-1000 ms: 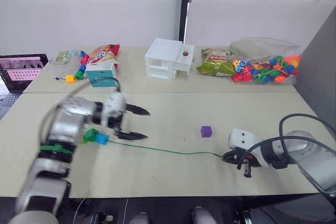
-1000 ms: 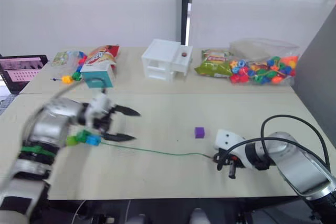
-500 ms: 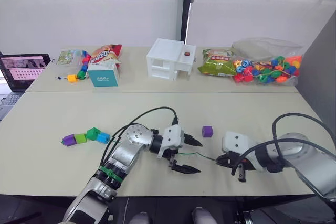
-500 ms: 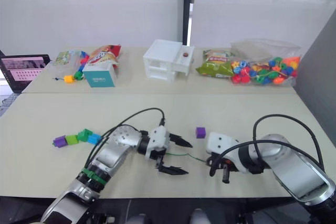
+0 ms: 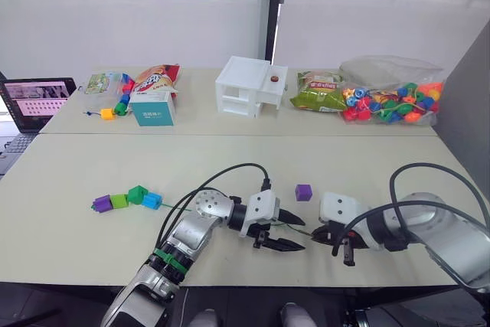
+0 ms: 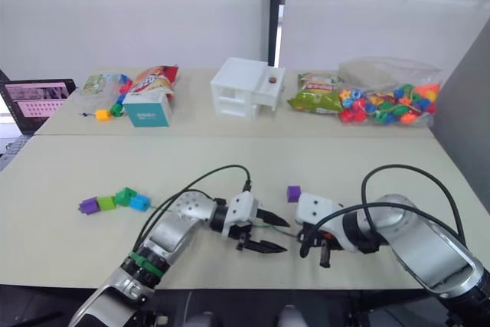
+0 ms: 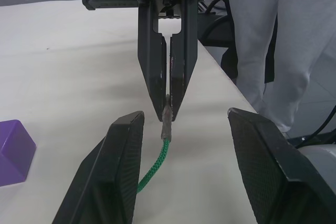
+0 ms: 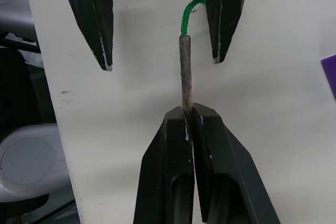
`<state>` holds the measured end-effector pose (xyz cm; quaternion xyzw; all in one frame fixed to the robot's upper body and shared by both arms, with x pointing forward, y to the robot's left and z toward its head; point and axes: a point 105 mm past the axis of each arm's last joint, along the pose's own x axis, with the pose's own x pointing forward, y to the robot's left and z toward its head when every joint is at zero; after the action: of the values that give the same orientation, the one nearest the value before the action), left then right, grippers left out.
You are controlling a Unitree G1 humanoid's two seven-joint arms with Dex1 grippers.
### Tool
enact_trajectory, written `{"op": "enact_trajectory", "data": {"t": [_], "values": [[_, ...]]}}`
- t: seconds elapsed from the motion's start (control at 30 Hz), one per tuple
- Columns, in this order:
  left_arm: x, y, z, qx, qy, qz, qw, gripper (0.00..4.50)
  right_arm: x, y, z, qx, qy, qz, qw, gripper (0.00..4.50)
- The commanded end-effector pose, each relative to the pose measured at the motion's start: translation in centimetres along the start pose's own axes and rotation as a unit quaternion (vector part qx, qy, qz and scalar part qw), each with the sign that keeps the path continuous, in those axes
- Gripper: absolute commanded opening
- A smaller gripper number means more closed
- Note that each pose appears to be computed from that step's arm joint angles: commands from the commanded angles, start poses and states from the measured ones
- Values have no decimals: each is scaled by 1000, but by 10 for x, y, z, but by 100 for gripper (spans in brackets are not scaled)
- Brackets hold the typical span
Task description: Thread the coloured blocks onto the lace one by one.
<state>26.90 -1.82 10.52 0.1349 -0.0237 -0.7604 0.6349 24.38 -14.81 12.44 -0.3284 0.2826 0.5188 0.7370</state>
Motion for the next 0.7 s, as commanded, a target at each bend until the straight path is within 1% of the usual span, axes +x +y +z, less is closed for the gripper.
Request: {"op": "enact_trajectory", "data": {"t": [0.03,0.2,0.3,0.47,0.5,0.7], "values": [[3,-1,5,10,-1,-4,1000,263,-2,3,9,-14,-11,4,1000,0],[5,0,3,9,4,-5,1000,263,-3,2,10,-14,-13,2,1000,0],[5,0,3,8,6,-6,1000,188,-3,2,11,-13,-13,1,1000,0],[6,0,2,8,9,-8,1000,24,-3,3,11,-12,-14,3,1000,0],[6,0,2,8,8,-8,1000,4,-3,4,12,-11,-15,5,1000,0],[6,1,2,7,9,-6,1000,4,-2,5,12,-10,-15,7,1000,0]]}}
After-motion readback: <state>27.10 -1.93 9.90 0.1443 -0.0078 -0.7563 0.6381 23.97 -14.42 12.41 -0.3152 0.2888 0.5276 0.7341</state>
